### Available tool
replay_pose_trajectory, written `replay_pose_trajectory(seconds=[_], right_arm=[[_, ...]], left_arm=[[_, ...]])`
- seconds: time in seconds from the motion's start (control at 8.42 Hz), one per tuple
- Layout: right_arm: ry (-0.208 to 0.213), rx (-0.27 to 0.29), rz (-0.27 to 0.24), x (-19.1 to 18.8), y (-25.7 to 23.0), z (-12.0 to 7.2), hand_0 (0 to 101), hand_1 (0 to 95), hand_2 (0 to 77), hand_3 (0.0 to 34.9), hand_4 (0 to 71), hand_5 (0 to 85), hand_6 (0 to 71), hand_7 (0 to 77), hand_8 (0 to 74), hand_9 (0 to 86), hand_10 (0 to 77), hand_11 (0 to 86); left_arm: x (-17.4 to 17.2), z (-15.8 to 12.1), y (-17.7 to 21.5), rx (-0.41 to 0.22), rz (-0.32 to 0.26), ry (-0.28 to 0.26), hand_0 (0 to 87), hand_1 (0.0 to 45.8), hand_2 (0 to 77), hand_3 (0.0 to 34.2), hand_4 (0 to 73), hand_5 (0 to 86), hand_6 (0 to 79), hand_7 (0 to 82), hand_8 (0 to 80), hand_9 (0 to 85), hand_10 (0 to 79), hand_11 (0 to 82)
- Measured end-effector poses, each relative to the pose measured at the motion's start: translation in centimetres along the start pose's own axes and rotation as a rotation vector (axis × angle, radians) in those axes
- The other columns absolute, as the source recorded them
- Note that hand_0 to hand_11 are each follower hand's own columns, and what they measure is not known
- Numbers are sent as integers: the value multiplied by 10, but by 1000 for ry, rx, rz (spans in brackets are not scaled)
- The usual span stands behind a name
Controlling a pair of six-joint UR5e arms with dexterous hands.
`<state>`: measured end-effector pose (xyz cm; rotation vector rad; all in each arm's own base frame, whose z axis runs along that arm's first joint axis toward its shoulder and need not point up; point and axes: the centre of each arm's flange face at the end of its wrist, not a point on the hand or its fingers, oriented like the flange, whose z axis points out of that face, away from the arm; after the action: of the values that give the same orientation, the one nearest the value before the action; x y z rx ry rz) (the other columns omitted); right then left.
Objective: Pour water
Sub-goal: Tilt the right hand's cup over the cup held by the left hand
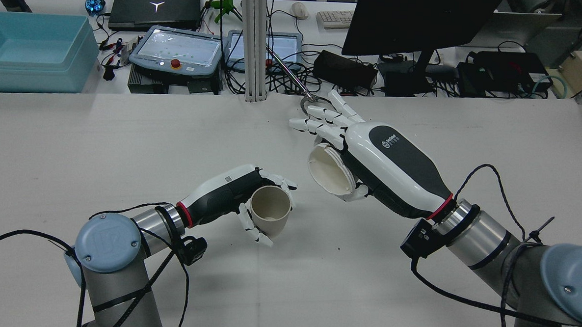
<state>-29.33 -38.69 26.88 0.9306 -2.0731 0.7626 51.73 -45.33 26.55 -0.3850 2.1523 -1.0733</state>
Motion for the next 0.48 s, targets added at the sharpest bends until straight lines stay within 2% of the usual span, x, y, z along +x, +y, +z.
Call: replay_pose_trajectory(seconds=[0.12,0.24,0.36,0.48], right_arm=[[9,6,-17,4,-3,1,673,338,442,10,49,153,436,545,104,125,5,5],[18,9,-27,8,-5,1,710,360,453,5,76,153,387,387,115,125,5,5],[24,10,-32,12,-5,2,710,360,453,5,76,153,387,387,115,125,5,5],[24,10,-33,13,-5,4,696,360,453,13,76,153,393,420,115,125,5,5]], left_arm=[[-14,4,14,-18,-10,-16,803,158,196,0,671,256,365,693,164,240,147,251],[-27,7,24,-31,-19,-33,802,158,196,1,671,256,365,693,164,240,147,245],[-34,8,30,-38,-25,-42,802,158,196,1,671,256,365,693,164,240,147,245],[-36,9,32,-41,-28,-45,802,158,196,1,671,256,365,693,164,240,147,251]])
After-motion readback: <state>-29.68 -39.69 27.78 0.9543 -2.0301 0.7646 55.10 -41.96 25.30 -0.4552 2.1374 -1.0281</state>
